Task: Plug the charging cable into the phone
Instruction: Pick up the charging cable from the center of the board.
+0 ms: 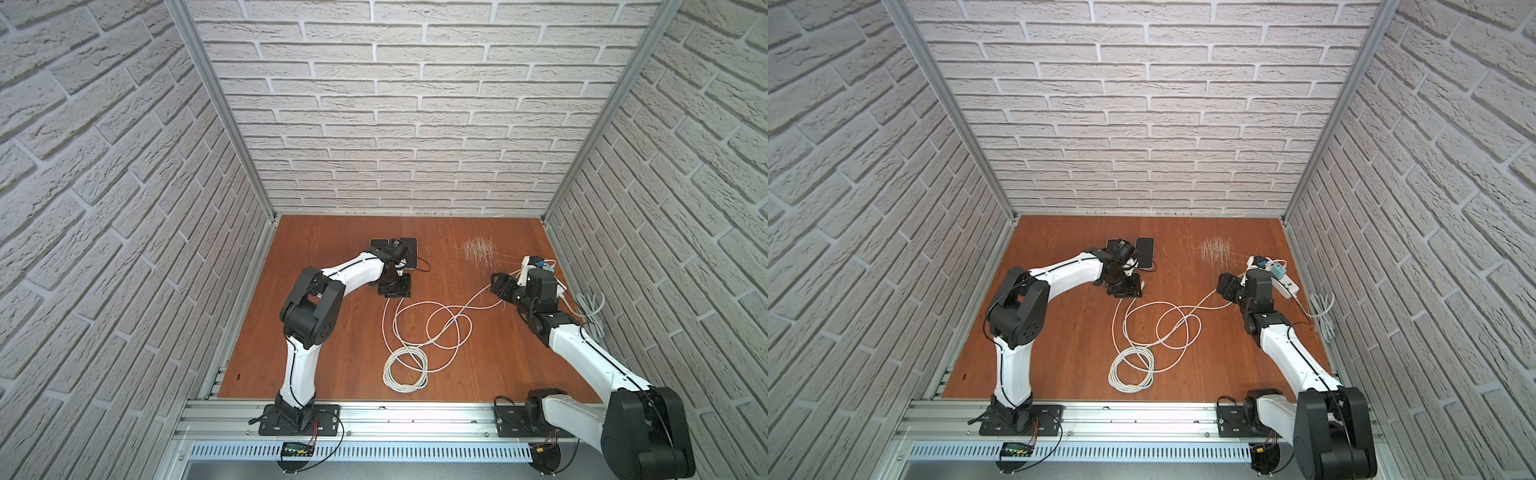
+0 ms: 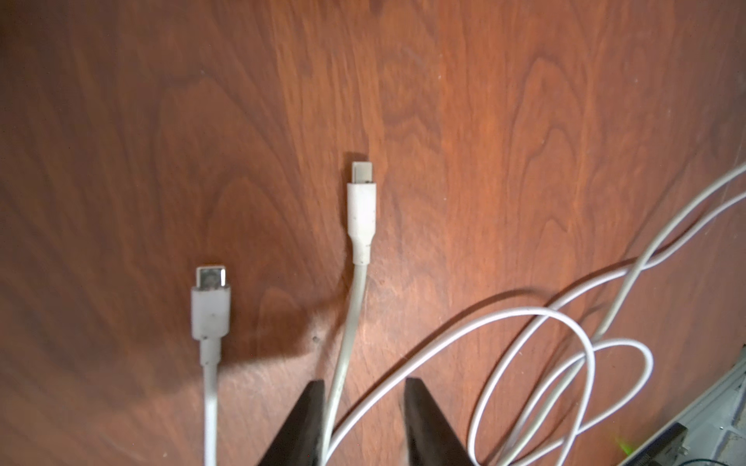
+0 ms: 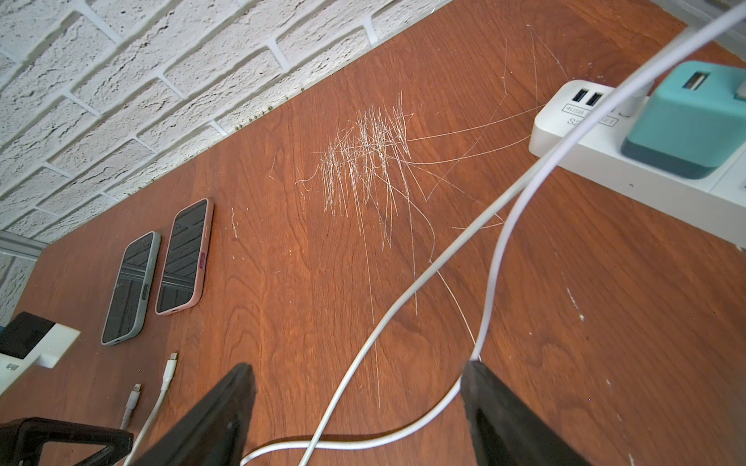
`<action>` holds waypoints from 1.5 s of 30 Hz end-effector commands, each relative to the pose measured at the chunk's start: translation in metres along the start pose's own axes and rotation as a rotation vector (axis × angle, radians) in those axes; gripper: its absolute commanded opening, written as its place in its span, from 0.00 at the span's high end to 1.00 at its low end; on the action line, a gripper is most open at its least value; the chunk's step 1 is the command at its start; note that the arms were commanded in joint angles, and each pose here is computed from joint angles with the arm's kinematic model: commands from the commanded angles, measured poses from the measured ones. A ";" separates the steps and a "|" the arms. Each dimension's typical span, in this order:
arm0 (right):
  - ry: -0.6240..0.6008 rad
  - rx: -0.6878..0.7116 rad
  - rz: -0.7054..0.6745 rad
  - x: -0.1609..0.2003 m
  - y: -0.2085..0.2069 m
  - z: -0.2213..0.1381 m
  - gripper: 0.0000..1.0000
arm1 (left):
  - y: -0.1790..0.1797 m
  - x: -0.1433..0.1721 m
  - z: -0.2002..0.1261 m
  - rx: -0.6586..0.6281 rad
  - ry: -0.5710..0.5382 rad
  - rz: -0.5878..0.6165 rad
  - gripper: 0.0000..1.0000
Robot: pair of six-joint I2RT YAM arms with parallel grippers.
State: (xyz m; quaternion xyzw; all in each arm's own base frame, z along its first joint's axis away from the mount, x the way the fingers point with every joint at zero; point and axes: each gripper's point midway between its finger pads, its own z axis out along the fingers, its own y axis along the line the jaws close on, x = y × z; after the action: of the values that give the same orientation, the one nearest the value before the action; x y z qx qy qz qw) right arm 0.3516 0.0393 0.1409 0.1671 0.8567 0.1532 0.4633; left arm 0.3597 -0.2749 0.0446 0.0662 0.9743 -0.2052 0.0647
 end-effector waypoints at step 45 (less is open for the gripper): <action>0.090 -0.696 -0.055 -0.003 0.136 -0.044 0.23 | -0.058 0.014 -0.093 0.239 -0.447 0.295 1.00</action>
State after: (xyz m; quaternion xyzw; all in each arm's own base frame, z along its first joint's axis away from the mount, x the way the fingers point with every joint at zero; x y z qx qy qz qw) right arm 0.3434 0.1135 0.1830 0.0513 0.8231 0.3327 0.4574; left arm 0.3240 -0.2871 0.1439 0.1506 0.9043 -0.3073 0.2551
